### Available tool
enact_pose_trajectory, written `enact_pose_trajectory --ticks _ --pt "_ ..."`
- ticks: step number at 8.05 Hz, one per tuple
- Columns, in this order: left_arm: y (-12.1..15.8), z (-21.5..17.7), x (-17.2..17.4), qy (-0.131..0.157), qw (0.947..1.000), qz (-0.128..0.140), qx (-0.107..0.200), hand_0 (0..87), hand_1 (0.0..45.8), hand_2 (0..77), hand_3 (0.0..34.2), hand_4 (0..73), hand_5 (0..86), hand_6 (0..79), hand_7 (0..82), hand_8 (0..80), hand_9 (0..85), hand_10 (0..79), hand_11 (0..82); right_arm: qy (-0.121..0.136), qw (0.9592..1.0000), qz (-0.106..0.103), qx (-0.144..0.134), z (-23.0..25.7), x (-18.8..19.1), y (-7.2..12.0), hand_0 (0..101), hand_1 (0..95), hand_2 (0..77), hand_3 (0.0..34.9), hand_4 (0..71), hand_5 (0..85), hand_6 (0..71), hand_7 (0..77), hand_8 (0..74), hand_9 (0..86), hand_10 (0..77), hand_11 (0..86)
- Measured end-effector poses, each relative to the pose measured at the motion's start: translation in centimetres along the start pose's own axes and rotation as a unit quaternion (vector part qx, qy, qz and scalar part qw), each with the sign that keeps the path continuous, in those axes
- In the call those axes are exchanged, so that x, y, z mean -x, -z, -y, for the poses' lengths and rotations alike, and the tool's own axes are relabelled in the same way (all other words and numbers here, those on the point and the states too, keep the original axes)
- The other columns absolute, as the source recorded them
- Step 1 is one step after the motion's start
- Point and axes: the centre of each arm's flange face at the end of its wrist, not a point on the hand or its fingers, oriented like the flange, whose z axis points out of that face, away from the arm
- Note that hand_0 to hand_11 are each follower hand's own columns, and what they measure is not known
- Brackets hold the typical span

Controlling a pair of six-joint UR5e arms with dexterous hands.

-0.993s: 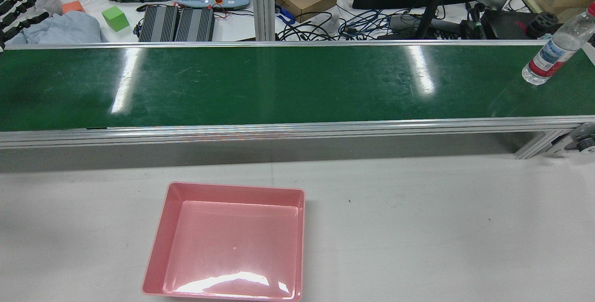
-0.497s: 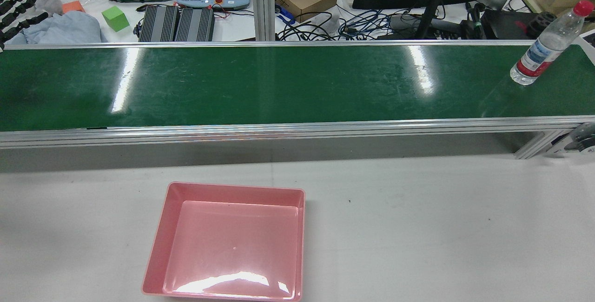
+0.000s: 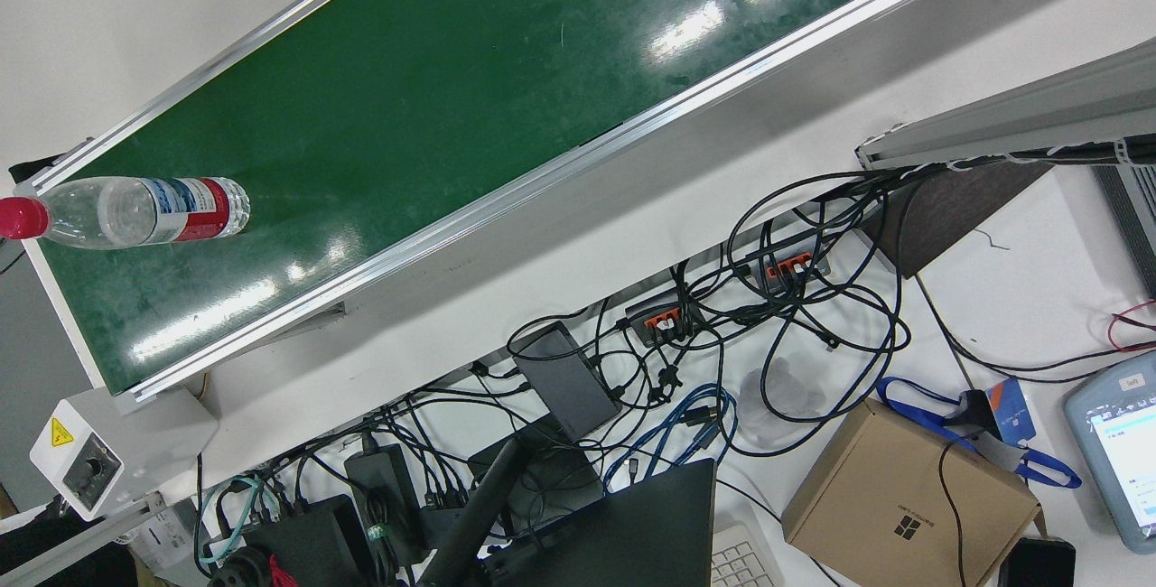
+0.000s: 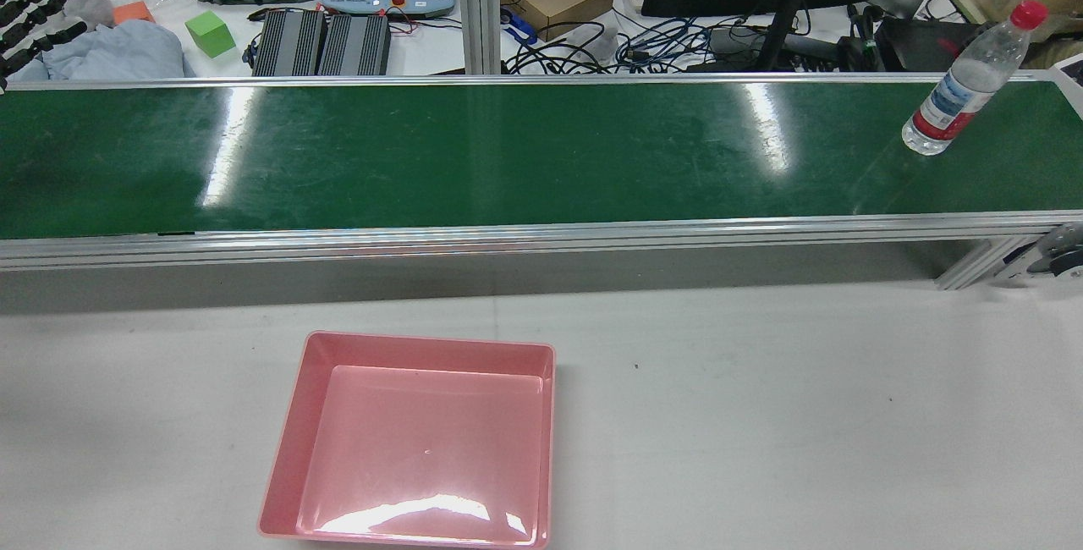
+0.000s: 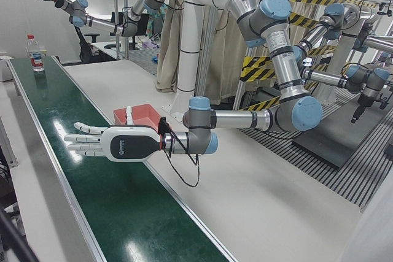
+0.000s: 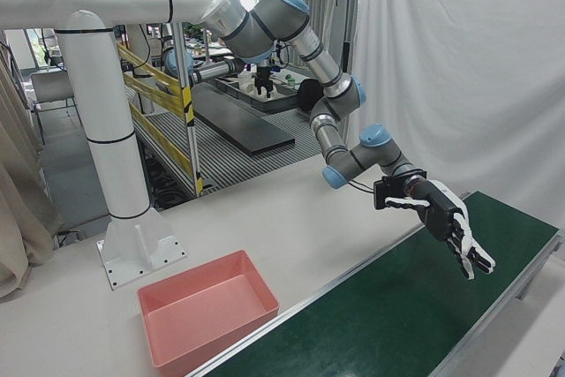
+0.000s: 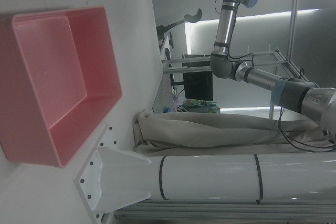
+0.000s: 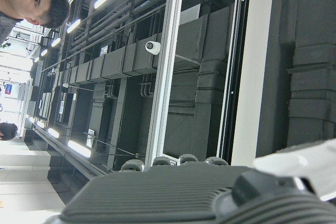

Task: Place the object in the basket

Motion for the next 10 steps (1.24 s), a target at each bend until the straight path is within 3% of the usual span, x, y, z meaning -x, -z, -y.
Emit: enact_pose_trajectory --ticks 10 --pt "0.01 -0.02 -0.11 0.001 1.0000 -0.001 0.000 49.8 10.4 0.5 0.1 13.1 19.1 3.8 2.2 2.2 1.6 7.1 10.9 0.000 1.0000 0.000 0.000 -0.03 0.00 -0.02 0 0.0 1.1 0.2 0.5 0.0 0.0 0.5 0.0 0.0 0.5 0.0"
